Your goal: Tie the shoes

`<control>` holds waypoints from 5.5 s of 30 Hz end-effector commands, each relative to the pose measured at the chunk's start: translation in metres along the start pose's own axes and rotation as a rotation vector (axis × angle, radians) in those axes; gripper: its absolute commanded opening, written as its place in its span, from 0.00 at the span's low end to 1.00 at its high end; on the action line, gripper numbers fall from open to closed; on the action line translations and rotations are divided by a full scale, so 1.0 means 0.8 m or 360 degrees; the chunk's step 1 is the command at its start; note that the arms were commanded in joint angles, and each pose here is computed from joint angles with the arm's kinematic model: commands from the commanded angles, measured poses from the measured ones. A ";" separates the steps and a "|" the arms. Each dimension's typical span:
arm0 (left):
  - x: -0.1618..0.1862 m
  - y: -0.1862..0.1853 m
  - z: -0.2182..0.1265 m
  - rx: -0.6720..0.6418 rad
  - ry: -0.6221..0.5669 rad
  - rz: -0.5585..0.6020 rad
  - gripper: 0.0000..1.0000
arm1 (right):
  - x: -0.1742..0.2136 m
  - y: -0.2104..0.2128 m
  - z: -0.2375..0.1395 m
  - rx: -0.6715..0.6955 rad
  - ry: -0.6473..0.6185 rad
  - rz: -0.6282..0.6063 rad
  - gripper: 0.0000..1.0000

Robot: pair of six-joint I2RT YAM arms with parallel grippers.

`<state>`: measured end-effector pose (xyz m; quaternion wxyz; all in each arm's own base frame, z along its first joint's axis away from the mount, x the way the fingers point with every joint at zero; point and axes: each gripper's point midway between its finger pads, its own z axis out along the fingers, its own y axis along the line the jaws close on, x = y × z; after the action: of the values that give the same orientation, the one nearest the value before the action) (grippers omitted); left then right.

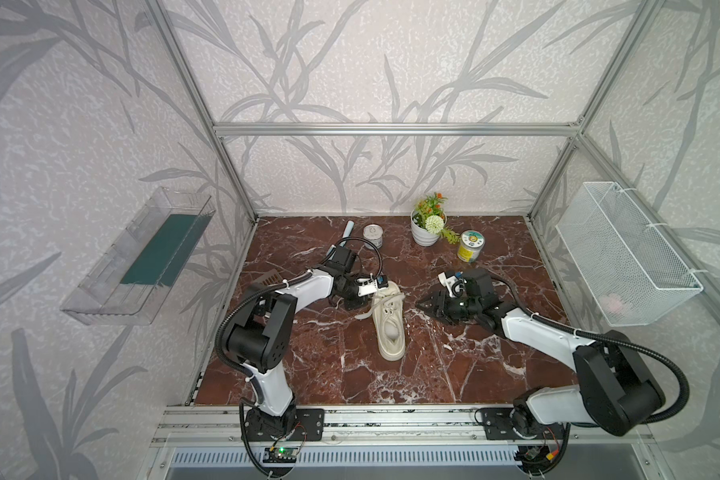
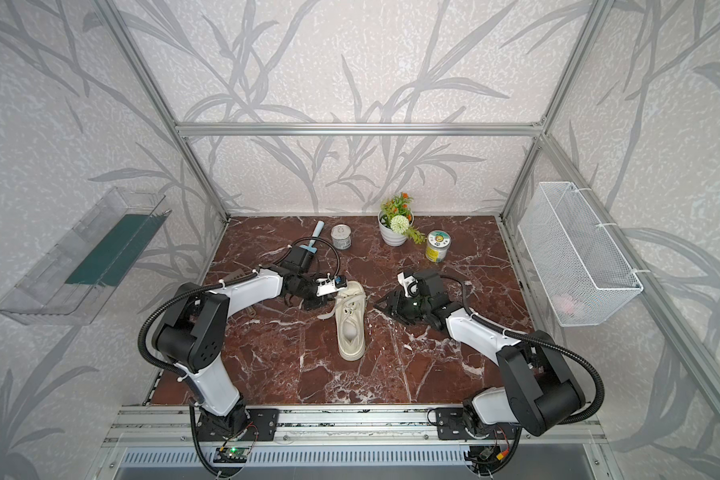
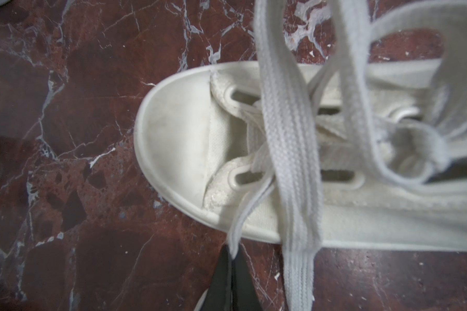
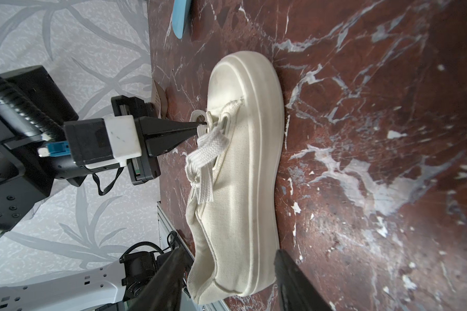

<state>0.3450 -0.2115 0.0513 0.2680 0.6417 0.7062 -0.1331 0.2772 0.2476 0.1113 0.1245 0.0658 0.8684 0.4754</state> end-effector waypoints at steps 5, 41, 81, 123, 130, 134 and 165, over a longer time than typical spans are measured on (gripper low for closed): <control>-0.023 -0.005 -0.033 -0.0025 -0.0097 0.0064 0.00 | -0.018 0.051 0.021 -0.0167 0.0006 -0.0071 0.36; -0.059 -0.048 -0.061 -0.0059 -0.0222 0.0261 0.00 | -0.016 0.057 0.110 -0.0214 0.0158 -0.0064 0.09; -0.070 -0.057 -0.058 -0.0033 -0.0236 0.0343 0.00 | -0.002 -0.013 0.079 -0.0228 0.0045 0.0119 0.08; -0.065 -0.062 -0.047 0.0011 -0.0229 0.0298 0.00 | 0.005 0.036 0.088 -0.0503 0.0141 0.0041 0.05; -0.064 -0.064 -0.043 0.0032 -0.0219 0.0295 0.00 | 0.003 0.038 0.094 -0.0519 0.0157 0.0028 0.05; -0.064 -0.066 -0.041 0.0043 -0.0212 0.0287 0.00 | 0.001 0.040 0.097 -0.0537 0.0160 0.0017 0.05; -0.056 -0.071 -0.027 0.0104 -0.0119 0.0233 0.00 | 0.005 0.047 0.106 -0.0649 0.0203 0.0019 0.09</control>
<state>0.2861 -0.2439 0.0837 0.2925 0.6939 0.6388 -0.1578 0.2965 0.3312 0.0867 0.0711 0.0351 0.7731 0.6293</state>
